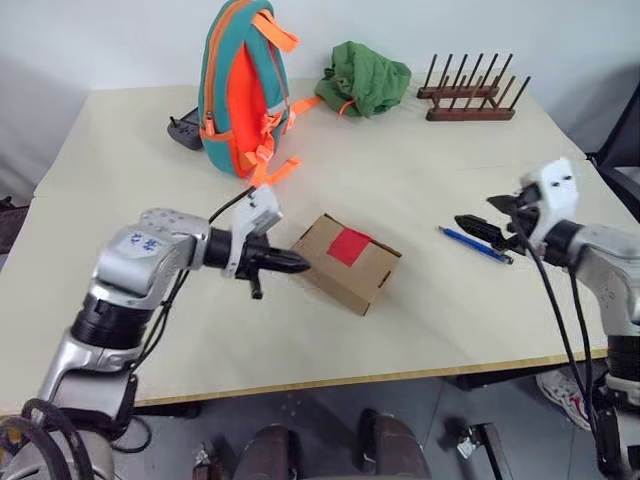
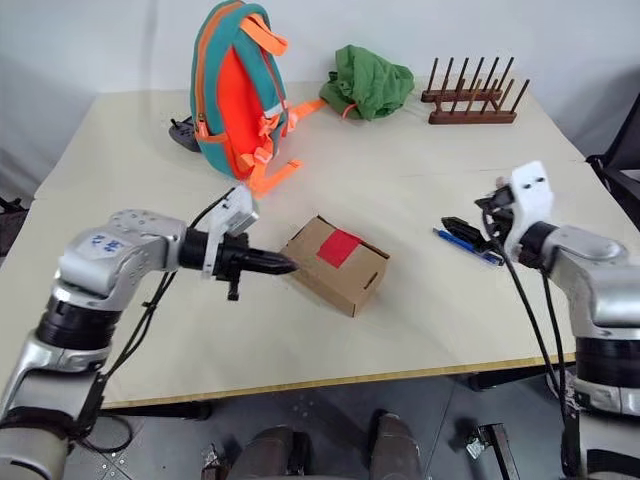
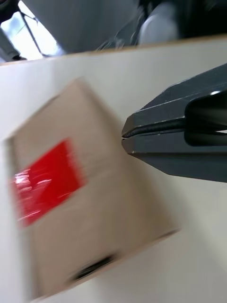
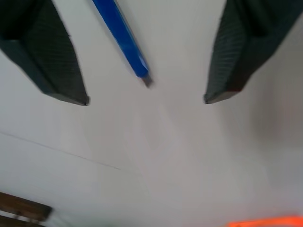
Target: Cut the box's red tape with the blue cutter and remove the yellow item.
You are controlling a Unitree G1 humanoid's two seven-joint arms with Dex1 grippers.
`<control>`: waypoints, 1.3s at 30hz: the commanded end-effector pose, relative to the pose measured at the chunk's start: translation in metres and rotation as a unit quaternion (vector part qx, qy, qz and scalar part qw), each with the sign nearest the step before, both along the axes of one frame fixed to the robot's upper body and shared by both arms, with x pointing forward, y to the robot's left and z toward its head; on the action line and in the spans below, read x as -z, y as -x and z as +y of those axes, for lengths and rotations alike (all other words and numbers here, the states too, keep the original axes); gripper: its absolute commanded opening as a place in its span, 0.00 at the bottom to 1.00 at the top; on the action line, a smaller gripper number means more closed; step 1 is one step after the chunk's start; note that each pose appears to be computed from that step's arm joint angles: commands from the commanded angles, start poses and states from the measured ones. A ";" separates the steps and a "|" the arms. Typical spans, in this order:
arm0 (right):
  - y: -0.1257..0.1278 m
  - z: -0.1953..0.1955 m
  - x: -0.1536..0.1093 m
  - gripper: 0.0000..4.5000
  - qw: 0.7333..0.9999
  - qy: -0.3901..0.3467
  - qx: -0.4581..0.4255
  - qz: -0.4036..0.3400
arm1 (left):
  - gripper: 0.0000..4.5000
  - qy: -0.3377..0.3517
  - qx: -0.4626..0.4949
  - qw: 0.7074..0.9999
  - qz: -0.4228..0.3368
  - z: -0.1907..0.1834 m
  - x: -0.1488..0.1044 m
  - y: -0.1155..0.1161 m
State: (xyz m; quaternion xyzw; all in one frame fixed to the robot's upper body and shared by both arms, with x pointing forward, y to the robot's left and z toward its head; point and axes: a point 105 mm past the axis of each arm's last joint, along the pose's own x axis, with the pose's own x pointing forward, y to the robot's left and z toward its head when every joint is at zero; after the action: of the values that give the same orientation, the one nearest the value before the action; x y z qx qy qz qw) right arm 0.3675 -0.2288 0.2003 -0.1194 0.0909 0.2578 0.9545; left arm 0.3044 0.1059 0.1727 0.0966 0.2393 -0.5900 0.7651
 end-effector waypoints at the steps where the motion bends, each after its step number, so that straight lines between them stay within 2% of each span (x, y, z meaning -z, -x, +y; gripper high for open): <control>1: -0.008 0.017 -0.011 0.54 0.999 0.028 -0.034 -0.018 | 0.00 -0.008 0.026 1.000 0.006 -0.007 0.006 0.017; 6: -0.022 0.038 0.005 0.13 0.995 0.068 -0.075 0.008 | 0.00 -0.035 -0.016 0.999 -0.026 -0.011 0.030 0.007; 8: -0.022 0.049 0.014 0.01 0.991 0.081 -0.103 0.025 | 0.00 -0.032 -0.043 0.997 -0.054 -0.015 0.034 -0.004; 12: -0.010 0.069 0.025 0.01 0.981 0.092 -0.164 0.056 | 0.00 -0.021 -0.090 0.992 -0.090 -0.020 0.034 -0.021; 17: 0.035 0.100 0.030 0.01 0.958 0.084 -0.260 0.091 | 0.00 -0.002 -0.136 0.983 -0.127 -0.018 0.023 -0.037; 25: 0.067 0.124 0.029 0.01 0.946 0.070 -0.299 0.103 | 0.00 -0.006 -0.141 0.980 -0.140 -0.010 0.017 -0.044; 30: 0.063 0.115 0.034 0.01 0.957 0.089 -0.260 0.096 | 0.00 -0.022 -0.137 0.980 -0.143 0.001 0.015 -0.045; 32: 0.053 0.102 0.023 0.01 0.970 0.098 -0.214 0.065 | 0.00 -0.026 -0.140 0.979 -0.148 0.011 0.011 -0.047; 35: 0.046 0.084 0.005 0.13 0.983 0.080 -0.155 0.055 | 0.00 -0.017 -0.138 0.979 -0.152 0.019 -0.002 -0.048; 39: 0.040 0.071 -0.014 0.43 0.993 0.054 -0.098 0.035 | 0.00 0.030 -0.115 0.983 -0.138 0.015 -0.028 -0.043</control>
State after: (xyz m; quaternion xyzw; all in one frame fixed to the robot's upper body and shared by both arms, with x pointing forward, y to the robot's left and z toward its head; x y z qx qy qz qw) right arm 0.3282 -0.1578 0.1956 -0.1719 0.1576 0.3607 0.9030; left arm 0.3523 0.1274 0.1784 0.1378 0.1546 -0.4622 0.8623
